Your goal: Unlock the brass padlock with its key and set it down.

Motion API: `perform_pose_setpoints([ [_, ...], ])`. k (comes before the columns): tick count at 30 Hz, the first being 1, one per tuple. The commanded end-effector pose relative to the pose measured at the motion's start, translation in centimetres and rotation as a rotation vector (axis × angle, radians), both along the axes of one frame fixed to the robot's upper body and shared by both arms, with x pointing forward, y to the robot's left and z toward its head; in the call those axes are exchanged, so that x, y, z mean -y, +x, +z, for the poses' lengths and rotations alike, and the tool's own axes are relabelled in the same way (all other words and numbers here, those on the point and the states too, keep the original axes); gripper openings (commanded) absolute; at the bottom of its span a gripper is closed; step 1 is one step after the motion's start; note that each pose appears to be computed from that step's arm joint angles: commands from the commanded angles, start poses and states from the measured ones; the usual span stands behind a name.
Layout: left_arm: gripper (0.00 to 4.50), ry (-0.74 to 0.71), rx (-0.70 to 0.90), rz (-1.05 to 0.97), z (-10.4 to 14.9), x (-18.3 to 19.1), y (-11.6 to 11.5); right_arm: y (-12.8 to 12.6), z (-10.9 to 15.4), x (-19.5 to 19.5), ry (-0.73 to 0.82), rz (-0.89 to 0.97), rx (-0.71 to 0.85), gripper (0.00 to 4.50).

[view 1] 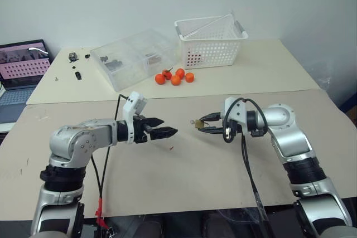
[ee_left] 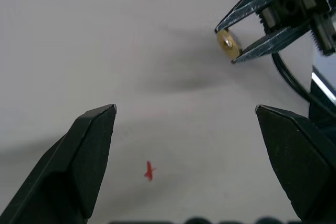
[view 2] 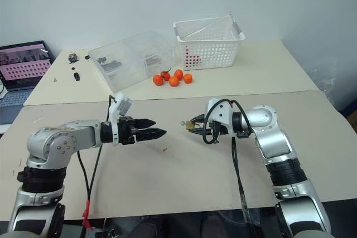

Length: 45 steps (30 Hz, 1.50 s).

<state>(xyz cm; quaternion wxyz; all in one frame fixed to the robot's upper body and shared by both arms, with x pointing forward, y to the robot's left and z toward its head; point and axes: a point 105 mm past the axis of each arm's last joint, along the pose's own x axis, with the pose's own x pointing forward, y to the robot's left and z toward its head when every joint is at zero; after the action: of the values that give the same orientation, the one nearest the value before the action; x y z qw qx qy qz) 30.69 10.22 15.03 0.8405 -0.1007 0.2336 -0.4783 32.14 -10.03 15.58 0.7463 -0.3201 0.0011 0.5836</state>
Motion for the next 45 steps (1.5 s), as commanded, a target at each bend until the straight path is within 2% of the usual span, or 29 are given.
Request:
perform_pose_setpoints([
  [1,3.43,-0.097,-0.038,-0.003,1.9,1.0,0.1,-0.4,-0.1,0.0,0.003,-0.010,0.044,0.92],
  [4,2.36,-0.053,-0.075,-0.030,1.3,1.6,-0.6,-0.4,-0.3,0.2,0.010,-0.026,0.042,0.92],
  [15,2.36,-0.050,-0.118,-0.036,0.8,2.8,-0.6,-0.7,1.0,-0.4,0.031,-0.023,0.079,0.92],
  [24,2.36,-0.061,-0.118,-0.032,1.0,3.6,-0.2,-1.8,1.0,-1.6,0.053,-0.004,0.066,0.92],
  [38,2.36,-0.070,-0.119,-0.045,1.2,3.9,-0.3,-1.9,1.2,-1.9,0.059,0.000,0.066,0.92],
  [42,1.24,-0.075,-0.125,-0.050,1.2,4.0,-0.3,-1.8,1.3,-2.0,0.062,-0.002,0.068,0.92],
  [45,0.10,-0.074,-0.142,-0.067,1.1,4.1,-0.5,-1.8,1.5,-2.0,0.065,-0.002,0.071,0.92],
])
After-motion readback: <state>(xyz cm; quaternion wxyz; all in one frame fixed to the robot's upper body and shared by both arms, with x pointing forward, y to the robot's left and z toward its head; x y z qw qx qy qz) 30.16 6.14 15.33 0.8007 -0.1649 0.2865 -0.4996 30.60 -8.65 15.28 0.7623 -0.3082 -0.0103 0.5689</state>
